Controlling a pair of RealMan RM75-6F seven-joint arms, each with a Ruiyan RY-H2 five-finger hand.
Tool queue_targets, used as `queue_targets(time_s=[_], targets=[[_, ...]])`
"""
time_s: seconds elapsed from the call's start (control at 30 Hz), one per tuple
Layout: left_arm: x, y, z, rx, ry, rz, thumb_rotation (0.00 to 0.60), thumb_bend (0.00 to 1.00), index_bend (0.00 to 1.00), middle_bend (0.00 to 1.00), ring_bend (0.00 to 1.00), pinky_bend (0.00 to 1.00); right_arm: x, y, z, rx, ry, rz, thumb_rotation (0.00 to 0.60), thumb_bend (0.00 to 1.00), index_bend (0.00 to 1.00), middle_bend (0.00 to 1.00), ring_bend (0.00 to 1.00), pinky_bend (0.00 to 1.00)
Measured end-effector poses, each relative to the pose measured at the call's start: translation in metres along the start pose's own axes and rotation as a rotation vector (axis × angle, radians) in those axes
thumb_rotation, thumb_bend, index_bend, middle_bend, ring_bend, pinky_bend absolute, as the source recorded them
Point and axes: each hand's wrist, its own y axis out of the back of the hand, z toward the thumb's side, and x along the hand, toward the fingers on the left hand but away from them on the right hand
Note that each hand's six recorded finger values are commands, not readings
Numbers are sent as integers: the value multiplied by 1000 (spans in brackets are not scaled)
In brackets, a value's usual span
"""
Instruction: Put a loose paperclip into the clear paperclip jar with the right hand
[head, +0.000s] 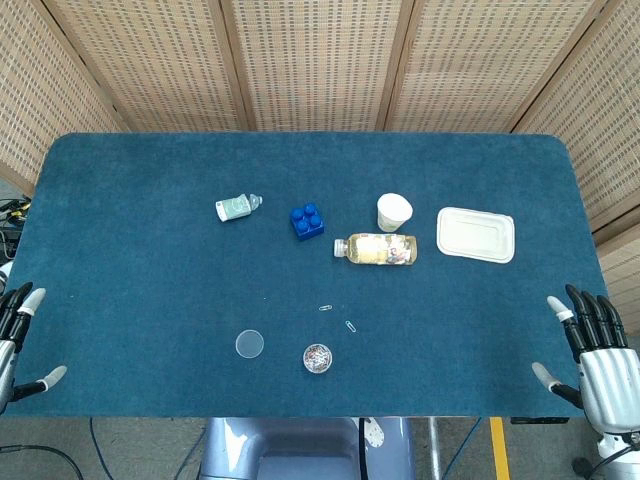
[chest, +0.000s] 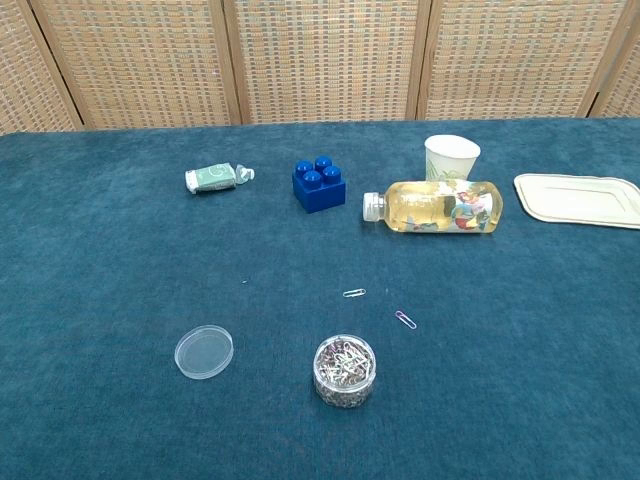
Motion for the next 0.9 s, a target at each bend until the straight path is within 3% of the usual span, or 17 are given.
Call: queue_targets(time_s=[0.27, 0.47, 0.73, 0.9], targets=[[4, -3, -2, 6, 12, -6, 600, 0, 0, 0, 0, 0, -8, -8, 0, 9, 16, 36, 600, 0, 91, 0, 0, 0], [9, 0, -1, -2, 6, 19, 600, 0, 0, 0, 0, 0, -33, -15, 13, 60, 100, 88, 600, 0, 91, 0, 0, 0], [14, -1, -5, -5, 28, 15, 600, 0, 0, 0, 0, 0, -91, -44, 75, 41, 359, 295, 600, 0, 96, 0, 0, 0], [17, -2, -8, -9, 41, 8, 600, 0, 0, 0, 0, 0, -127, -63, 129, 78, 530, 392, 600, 0, 169, 0, 0, 0]])
